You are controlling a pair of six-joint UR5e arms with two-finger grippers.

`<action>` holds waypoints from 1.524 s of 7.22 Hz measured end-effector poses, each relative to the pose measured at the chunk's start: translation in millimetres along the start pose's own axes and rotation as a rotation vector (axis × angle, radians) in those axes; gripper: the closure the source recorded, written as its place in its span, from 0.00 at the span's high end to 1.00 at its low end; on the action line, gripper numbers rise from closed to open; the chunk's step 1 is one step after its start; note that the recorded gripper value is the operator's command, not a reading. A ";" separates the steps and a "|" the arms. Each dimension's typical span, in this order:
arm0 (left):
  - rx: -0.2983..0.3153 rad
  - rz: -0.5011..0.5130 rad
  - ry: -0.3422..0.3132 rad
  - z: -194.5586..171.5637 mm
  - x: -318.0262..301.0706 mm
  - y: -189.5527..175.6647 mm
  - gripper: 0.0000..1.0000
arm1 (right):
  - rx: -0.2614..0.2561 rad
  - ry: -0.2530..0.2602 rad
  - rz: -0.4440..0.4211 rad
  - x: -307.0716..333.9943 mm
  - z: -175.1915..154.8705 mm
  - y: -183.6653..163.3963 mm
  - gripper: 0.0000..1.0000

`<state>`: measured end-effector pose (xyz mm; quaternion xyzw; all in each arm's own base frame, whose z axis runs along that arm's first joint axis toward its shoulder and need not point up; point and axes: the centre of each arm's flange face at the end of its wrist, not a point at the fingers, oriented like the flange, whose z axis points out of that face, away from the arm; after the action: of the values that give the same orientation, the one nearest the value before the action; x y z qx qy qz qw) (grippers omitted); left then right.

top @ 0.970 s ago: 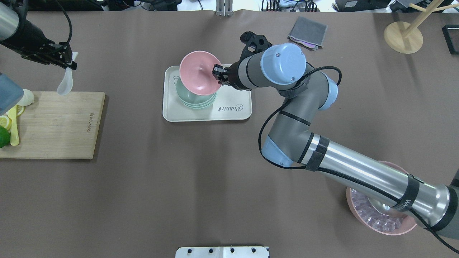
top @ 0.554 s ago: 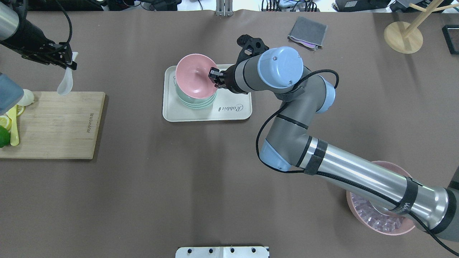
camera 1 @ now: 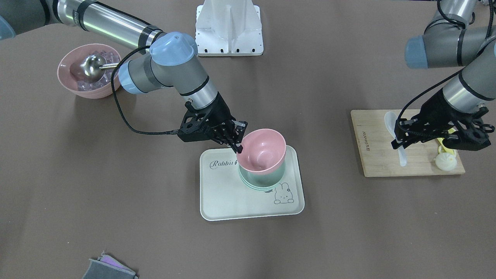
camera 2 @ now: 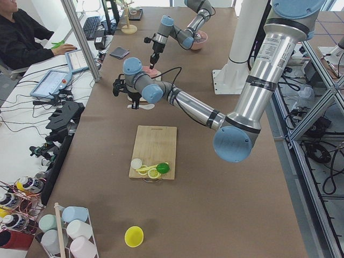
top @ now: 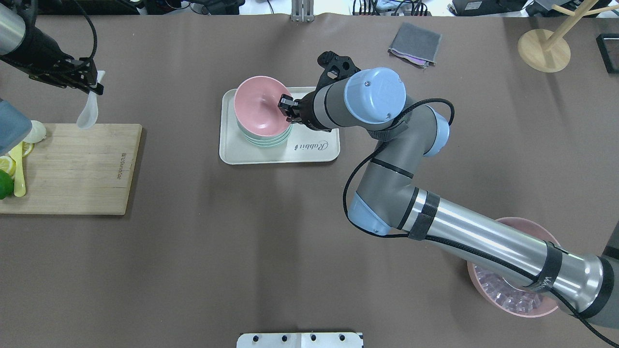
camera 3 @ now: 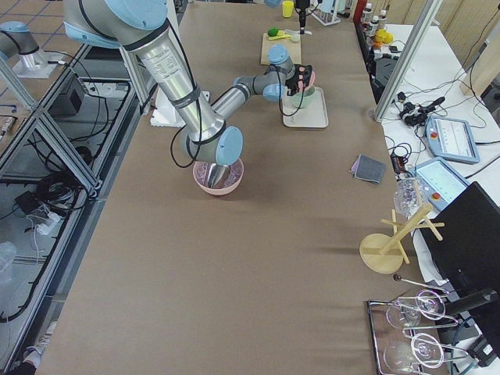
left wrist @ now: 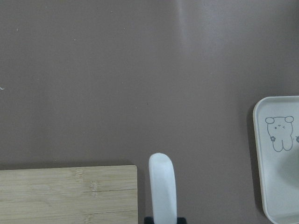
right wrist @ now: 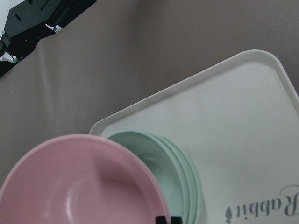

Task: Stack pink bowl on green and place spoon
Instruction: 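Carry the pink bowl onto the green bowl while the left lifts the spoon, then open the right gripper while the left drops the spoon into the pink bowl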

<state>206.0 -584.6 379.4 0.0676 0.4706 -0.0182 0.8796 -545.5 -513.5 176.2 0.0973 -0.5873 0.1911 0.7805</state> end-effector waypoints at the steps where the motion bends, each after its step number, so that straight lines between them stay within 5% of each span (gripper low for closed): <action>1: 0.000 0.000 0.000 0.2 -0.3 -0.1 0.00 | 0.000 0.003 -0.004 1.1 0.9 0.0 1.00; 5: 0.010 -0.034 0.015 -3.7 11.9 -3.1 0.00 | 0.012 0.004 -0.004 3.1 -2.0 -6.9 1.00; 7: 0.023 -0.090 0.076 -6.6 72.3 -8.7 0.00 | -0.016 -0.002 0.002 3.6 -18.3 -28.0 1.00; 9: 0.032 -0.140 0.175 18.3 159.2 -5.8 0.00 | -0.068 0.032 -0.049 21.6 -47.7 -58.9 1.00; 11: 0.133 -0.181 0.234 73.2 239.3 -10.3 0.00 | -0.118 0.073 -0.126 64.0 -81.3 -94.0 1.00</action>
<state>398.6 -597.2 219.7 0.0847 0.5717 -0.1207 0.8071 -420.1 -556.5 220.3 0.0810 -0.5614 0.1100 0.8162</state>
